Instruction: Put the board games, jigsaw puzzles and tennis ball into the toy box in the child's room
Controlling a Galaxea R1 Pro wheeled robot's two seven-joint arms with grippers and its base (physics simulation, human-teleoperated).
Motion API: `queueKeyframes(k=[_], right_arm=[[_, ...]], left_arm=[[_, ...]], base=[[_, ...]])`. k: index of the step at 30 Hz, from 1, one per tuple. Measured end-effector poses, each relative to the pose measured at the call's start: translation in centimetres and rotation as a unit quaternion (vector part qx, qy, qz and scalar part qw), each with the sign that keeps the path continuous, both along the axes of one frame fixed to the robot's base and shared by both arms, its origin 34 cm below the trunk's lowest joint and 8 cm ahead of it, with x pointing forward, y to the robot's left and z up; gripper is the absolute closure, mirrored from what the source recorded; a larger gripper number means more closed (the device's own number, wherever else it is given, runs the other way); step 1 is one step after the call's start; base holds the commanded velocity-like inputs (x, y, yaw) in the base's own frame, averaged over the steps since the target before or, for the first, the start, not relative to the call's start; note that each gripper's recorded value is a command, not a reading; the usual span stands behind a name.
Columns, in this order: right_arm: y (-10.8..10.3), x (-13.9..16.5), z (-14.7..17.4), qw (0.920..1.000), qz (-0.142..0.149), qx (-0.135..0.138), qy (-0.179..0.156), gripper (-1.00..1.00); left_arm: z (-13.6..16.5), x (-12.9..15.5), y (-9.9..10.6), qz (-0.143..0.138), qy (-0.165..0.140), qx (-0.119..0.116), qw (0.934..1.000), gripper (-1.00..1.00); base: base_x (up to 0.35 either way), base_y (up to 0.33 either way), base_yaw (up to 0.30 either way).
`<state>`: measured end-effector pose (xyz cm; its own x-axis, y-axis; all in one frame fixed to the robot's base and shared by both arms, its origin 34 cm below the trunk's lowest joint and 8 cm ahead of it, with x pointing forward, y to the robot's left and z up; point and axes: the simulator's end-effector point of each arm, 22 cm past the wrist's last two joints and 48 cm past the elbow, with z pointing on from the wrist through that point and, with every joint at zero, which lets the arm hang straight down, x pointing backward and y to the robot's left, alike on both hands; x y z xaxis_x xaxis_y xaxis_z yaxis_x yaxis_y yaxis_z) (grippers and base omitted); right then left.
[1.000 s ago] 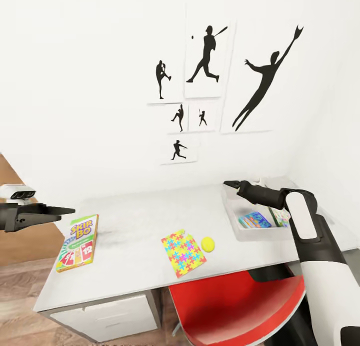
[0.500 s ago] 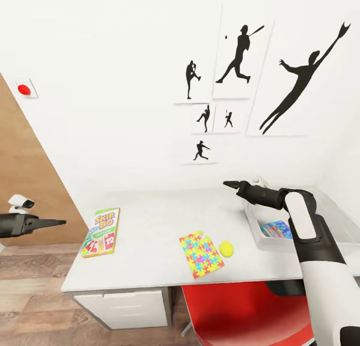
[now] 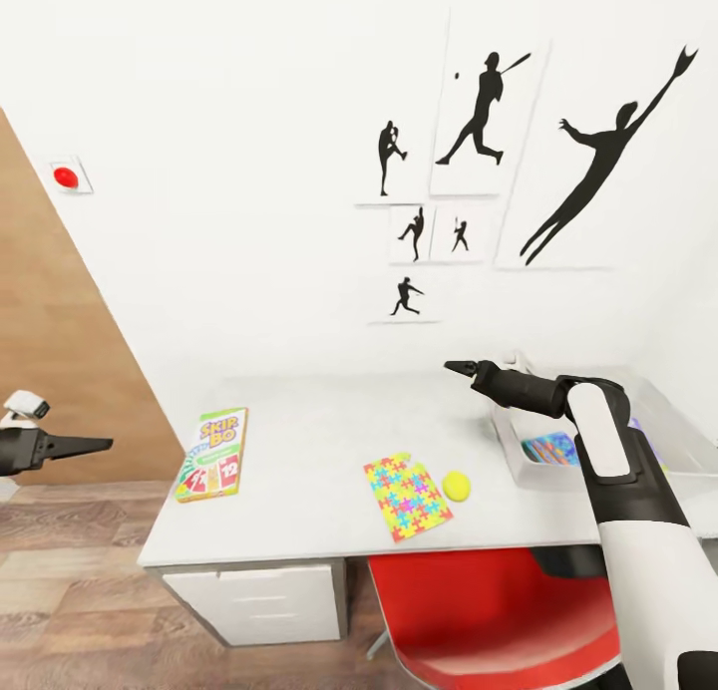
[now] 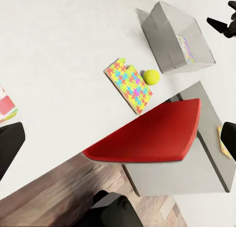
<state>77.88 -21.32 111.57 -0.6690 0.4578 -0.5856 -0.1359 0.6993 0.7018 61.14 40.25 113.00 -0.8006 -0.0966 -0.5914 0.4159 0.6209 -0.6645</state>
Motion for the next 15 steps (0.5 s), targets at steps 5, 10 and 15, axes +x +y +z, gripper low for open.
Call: queueKeyframes(k=[5, 10, 15], right_arm=[[0.0, 0.0, 0.0, 1.0, 0.0, 0.0, 0.0, -1.0], [0.0, 0.0, 0.0, 1.0, -0.001, 0.0, 0.0, -1.0], [0.0, 0.0, 0.0, 1.0, -0.001, 0.0, 0.0, -1.0]], left_arm=[[-0.7, 0.1, 0.6, 0.009, 0.007, 0.012, 0.9999, -1.0], [-1.9, 0.2, 1.6, 0.027, 0.024, 0.009, 0.9993, -1.0], [-2.5, 0.2, 2.2, 0.036, 0.031, 0.011, 0.9988, -1.0]], base=[[-0.087, 0.058, 0.0], [-0.123, 0.178, 0.0], [0.047, 0.248, 0.053]])
